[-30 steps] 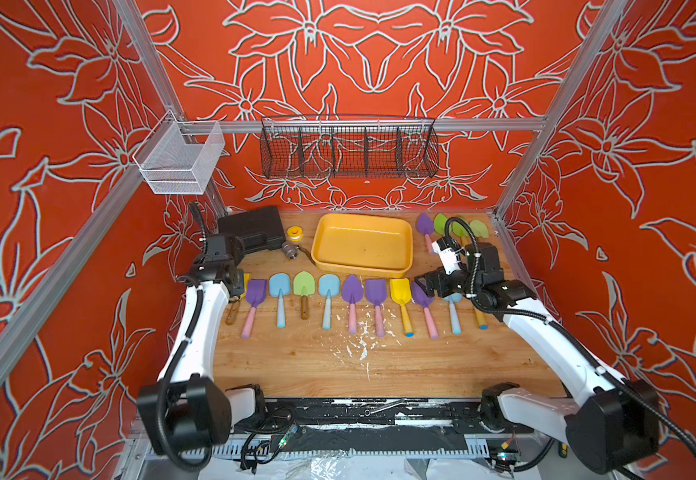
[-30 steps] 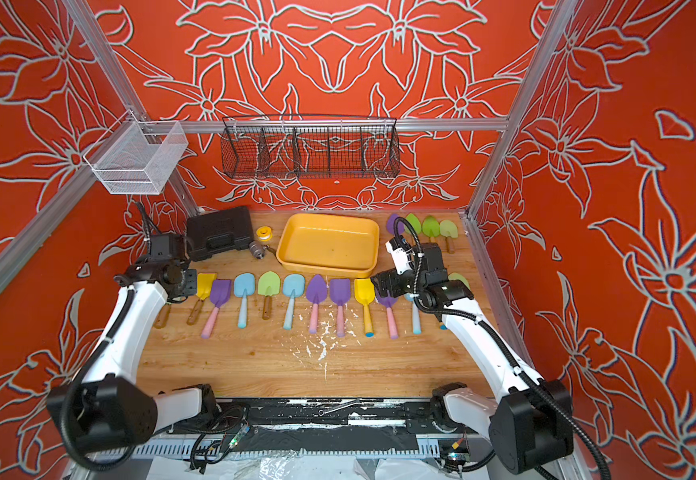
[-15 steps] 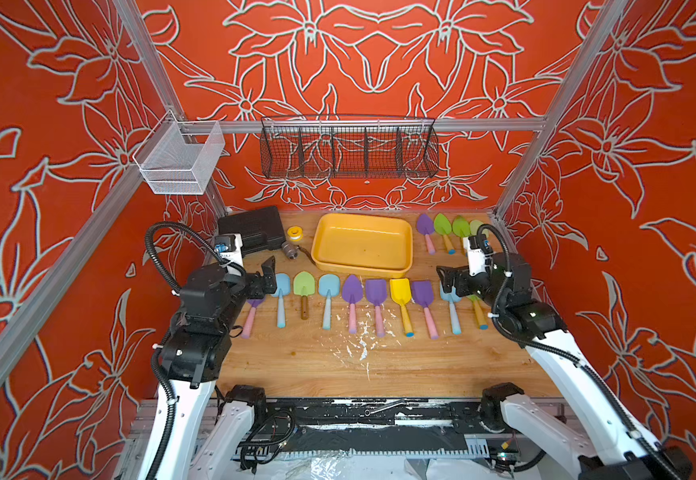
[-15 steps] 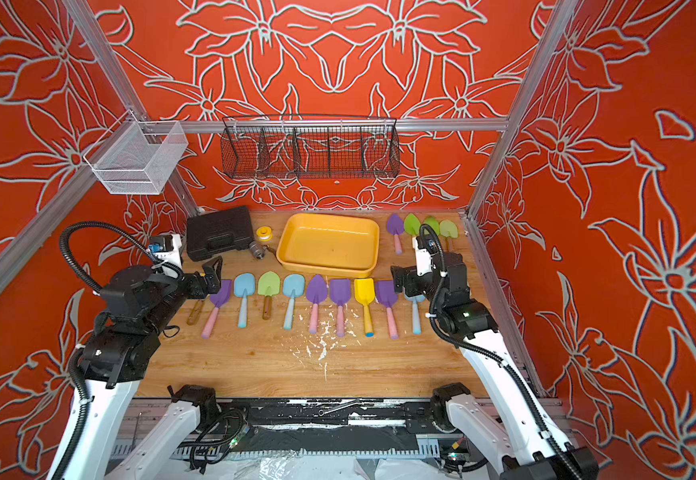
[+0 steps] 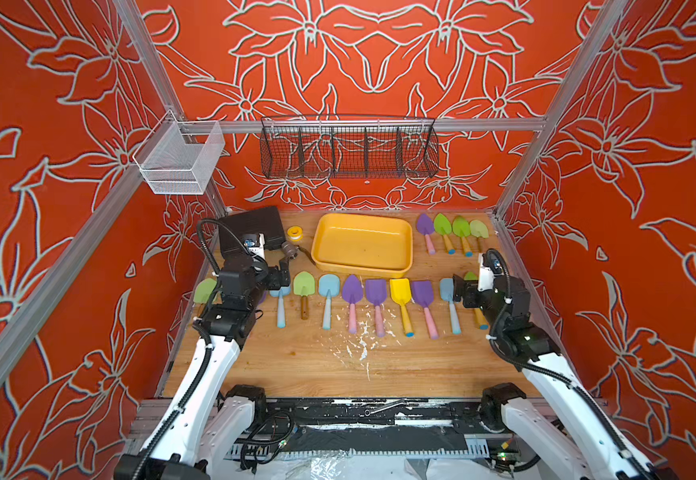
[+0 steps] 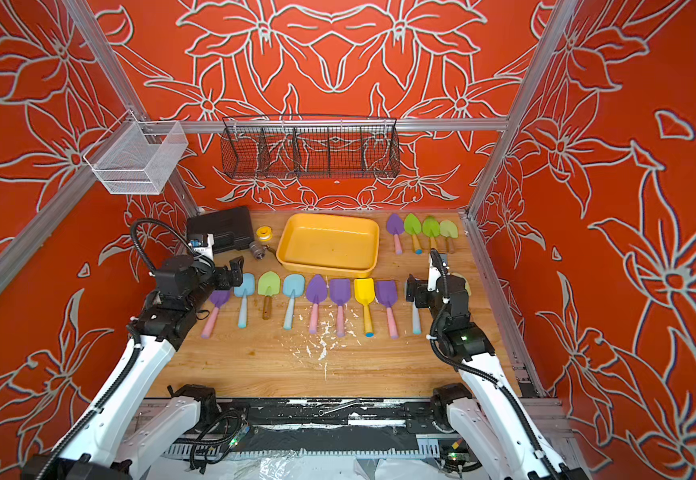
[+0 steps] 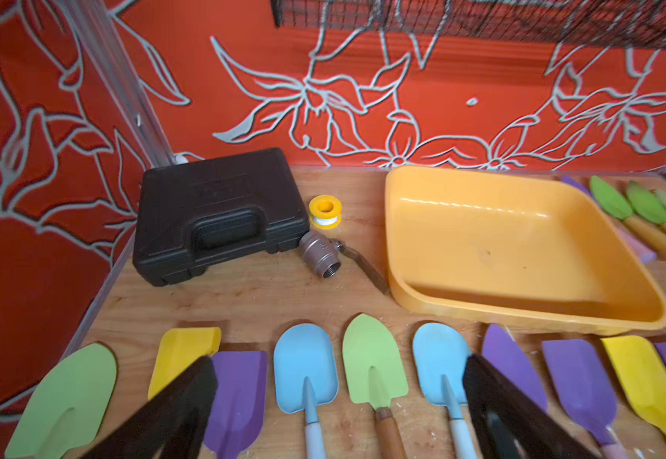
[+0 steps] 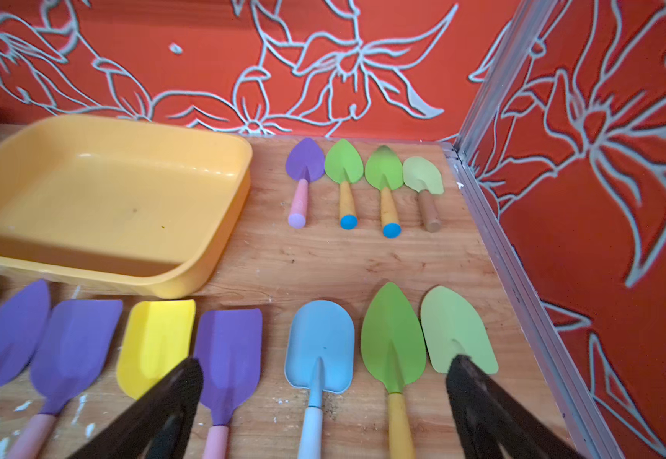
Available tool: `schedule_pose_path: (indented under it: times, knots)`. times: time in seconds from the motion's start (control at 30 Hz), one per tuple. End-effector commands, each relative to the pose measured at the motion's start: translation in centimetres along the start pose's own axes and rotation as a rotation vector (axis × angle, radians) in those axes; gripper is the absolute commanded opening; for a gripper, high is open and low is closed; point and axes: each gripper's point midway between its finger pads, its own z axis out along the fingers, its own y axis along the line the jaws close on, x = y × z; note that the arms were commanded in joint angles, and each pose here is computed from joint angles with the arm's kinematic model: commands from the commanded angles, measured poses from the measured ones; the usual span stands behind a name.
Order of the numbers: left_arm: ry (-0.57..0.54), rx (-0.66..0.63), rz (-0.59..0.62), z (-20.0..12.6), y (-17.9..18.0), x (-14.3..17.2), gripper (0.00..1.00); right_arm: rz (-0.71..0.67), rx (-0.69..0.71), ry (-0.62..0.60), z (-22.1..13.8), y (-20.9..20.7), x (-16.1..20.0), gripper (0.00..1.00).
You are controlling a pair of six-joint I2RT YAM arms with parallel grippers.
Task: Take the shovel out of the storage box
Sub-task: Reset both arms
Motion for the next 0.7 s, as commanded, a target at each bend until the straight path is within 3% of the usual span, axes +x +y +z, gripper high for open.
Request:
schedule_pose_path:
  times: [0.0,0.17,0.37,0.67]
  knots:
    - [-0.005,-0.132,-0.023,1.4,3.1,2.5,0.97,0.017,0.068,-0.050,1.8,-1.3,-0.1,0.98]
    - [0.019,-0.149,-0.124,2.0,3.8,8.3,0.97,-0.007,0.049,-0.045,4.5,-0.9,2.4,0.98]
    - [-0.013,-0.137,-0.108,3.3,3.6,9.4,0.97,-0.067,0.026,-0.085,6.9,-0.1,4.1,0.98]
    - [-0.001,-0.088,-0.033,5.2,2.5,10.7,0.97,-0.083,-0.005,-0.150,6.7,0.3,4.8,0.98]
